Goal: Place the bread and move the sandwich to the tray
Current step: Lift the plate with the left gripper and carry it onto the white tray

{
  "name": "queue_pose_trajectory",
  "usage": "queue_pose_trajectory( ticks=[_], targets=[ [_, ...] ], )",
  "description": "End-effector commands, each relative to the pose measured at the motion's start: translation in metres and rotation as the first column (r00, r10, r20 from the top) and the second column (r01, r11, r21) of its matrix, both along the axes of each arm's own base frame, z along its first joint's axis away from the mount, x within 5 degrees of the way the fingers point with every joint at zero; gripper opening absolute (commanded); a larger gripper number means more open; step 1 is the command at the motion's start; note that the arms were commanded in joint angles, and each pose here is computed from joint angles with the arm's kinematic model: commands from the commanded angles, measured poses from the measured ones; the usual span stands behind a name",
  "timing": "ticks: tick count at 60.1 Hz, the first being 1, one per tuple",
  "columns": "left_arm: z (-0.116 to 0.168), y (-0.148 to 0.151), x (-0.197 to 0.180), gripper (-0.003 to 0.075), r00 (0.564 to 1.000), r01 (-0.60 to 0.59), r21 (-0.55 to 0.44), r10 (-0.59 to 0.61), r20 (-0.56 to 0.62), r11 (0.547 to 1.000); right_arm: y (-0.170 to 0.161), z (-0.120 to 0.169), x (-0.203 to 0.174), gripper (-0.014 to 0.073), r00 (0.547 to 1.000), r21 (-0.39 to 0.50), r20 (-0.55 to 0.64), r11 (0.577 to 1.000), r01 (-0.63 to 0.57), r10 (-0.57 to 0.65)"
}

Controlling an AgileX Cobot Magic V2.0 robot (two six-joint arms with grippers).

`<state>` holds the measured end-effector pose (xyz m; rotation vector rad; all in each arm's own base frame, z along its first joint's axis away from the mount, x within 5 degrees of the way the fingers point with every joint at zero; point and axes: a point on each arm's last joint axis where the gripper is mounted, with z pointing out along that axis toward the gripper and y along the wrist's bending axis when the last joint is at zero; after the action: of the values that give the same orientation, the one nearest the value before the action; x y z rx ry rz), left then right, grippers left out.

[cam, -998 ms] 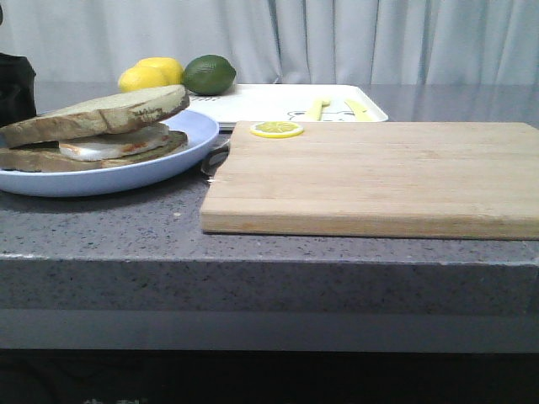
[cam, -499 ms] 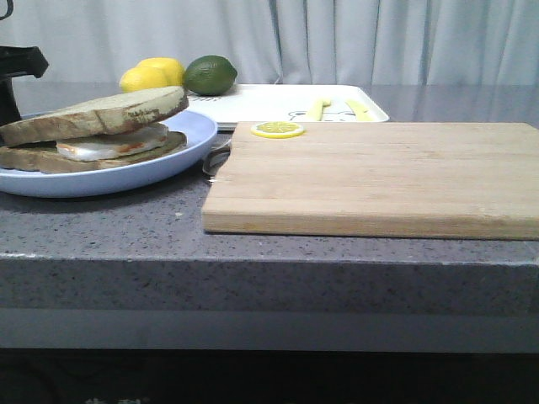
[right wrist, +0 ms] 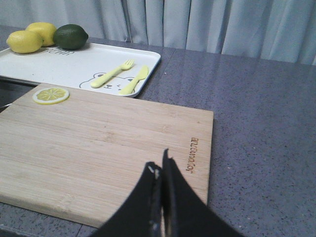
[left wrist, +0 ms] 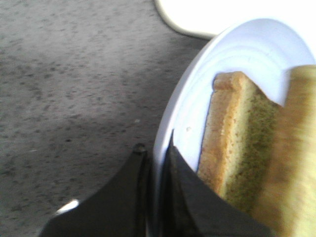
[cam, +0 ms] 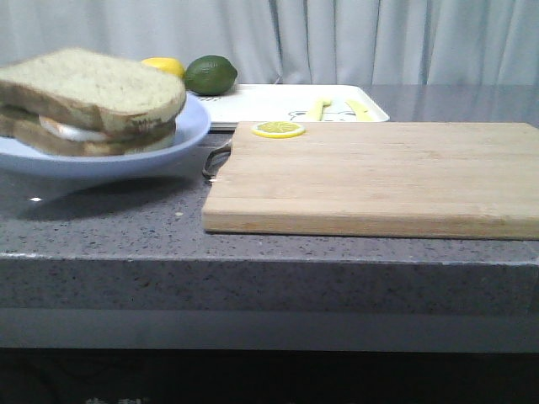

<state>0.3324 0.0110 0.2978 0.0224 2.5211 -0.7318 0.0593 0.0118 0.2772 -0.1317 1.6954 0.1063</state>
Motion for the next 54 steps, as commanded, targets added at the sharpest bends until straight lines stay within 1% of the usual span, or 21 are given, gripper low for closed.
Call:
queue_pose_trajectory(
  ticks=[1, 7, 14, 16, 22, 28, 32, 36, 37, 38, 40, 42, 43, 44, 45, 48, 54],
  targets=[
    [0.047, -0.008, -0.005, -0.0019, 0.990, 0.015, -0.155, 0.007, 0.141, 0.988, -0.002, 0.016, 0.000, -0.0076, 0.995, 0.017, 0.097, 1.000, 0.023, -0.024],
    [0.063, -0.011, -0.001, -0.0019, 0.982, 0.035, -0.156, -0.005, 0.191, 0.987, -0.002, 0.016, 0.000, -0.0076, 0.995, 0.023, 0.097, 1.000, 0.021, -0.023],
    [0.079, -0.022, 0.011, -0.0019, 0.966, 0.068, -0.151, -0.027, 0.256, 0.986, -0.002, 0.016, 0.000, -0.0076, 0.995, 0.028, 0.096, 0.999, 0.020, -0.023],
    [0.086, -0.027, 0.017, -0.0019, 0.960, 0.077, -0.152, -0.032, 0.278, 0.985, -0.002, 0.016, 0.000, -0.0076, 0.995, 0.028, 0.096, 0.999, 0.020, -0.023],
    [0.096, -0.038, 0.040, -0.0019, 0.952, 0.101, -0.166, -0.046, 0.304, 0.981, -0.002, 0.016, 0.000, -0.0076, 0.995, 0.028, 0.096, 0.999, 0.020, -0.023],
    [0.101, -0.052, 0.068, -0.0019, 0.947, 0.122, -0.193, -0.056, 0.316, 0.974, -0.002, 0.016, 0.000, -0.0076, 0.995, 0.028, 0.096, 0.999, 0.020, -0.023],
    [0.101, -0.063, 0.088, -0.0019, 0.945, 0.136, -0.212, -0.063, 0.321, 0.968, -0.002, 0.016, 0.000, -0.0076, 0.995, 0.027, 0.095, 0.999, 0.020, -0.022],
    [0.093, -0.073, 0.111, -0.0019, 0.947, 0.142, -0.235, -0.064, 0.313, 0.961, -0.002, 0.015, 0.000, -0.0076, 0.996, 0.027, 0.092, 0.999, 0.019, -0.021],
    [0.096, -0.075, 0.115, -0.0019, 0.943, 0.148, -0.237, -0.064, 0.328, 0.960, -0.002, 0.015, 0.000, -0.0076, 0.996, 0.027, 0.092, 0.999, 0.019, -0.021],
    [0.090, -0.077, 0.122, -0.0019, 0.947, 0.145, -0.244, -0.063, 0.315, 0.959, -0.002, 0.015, 0.000, -0.0076, 0.996, 0.027, 0.091, 0.999, 0.019, -0.021],
    [0.091, -0.081, 0.130, -0.0019, 0.942, 0.150, -0.251, -0.061, 0.329, 0.956, -0.002, 0.015, 0.000, -0.0076, 0.996, 0.027, 0.090, 0.999, 0.018, -0.021],
    [0.082, -0.086, 0.143, -0.0018, 0.948, 0.145, -0.265, -0.057, 0.313, 0.953, -0.001, 0.015, 0.000, -0.0076, 0.996, 0.026, 0.087, 0.999, 0.018, -0.020],
    [0.083, -0.088, 0.147, -0.0018, 0.945, 0.147, -0.266, -0.055, 0.323, 0.953, -0.001, 0.015, 0.000, -0.0076, 0.996, 0.026, 0.087, 0.999, 0.018, -0.020],
    [0.076, -0.091, 0.153, -0.0018, 0.950, 0.141, -0.272, -0.053, 0.307, 0.952, -0.001, 0.015, 0.000, -0.0076, 0.996, 0.026, 0.085, 1.000, 0.017, -0.019],
    [0.077, -0.093, 0.156, -0.0018, 0.947, 0.144, -0.272, -0.053, 0.317, 0.951, -0.001, 0.015, 0.000, -0.0076, 0.996, 0.026, 0.085, 1.000, 0.017, -0.019],
    [0.069, -0.098, 0.165, -0.0018, 0.948, 0.145, -0.270, -0.055, 0.313, 0.952, -0.001, 0.015, 0.000, -0.0076, 0.996, 0.026, 0.085, 1.000, 0.017, -0.019],
    [0.047, -0.108, 0.185, -0.0018, 0.951, 0.145, -0.267, -0.060, 0.304, 0.953, -0.001, 0.015, 0.000, -0.0076, 0.996, 0.026, 0.085, 1.000, 0.017, -0.019]
  ],
)
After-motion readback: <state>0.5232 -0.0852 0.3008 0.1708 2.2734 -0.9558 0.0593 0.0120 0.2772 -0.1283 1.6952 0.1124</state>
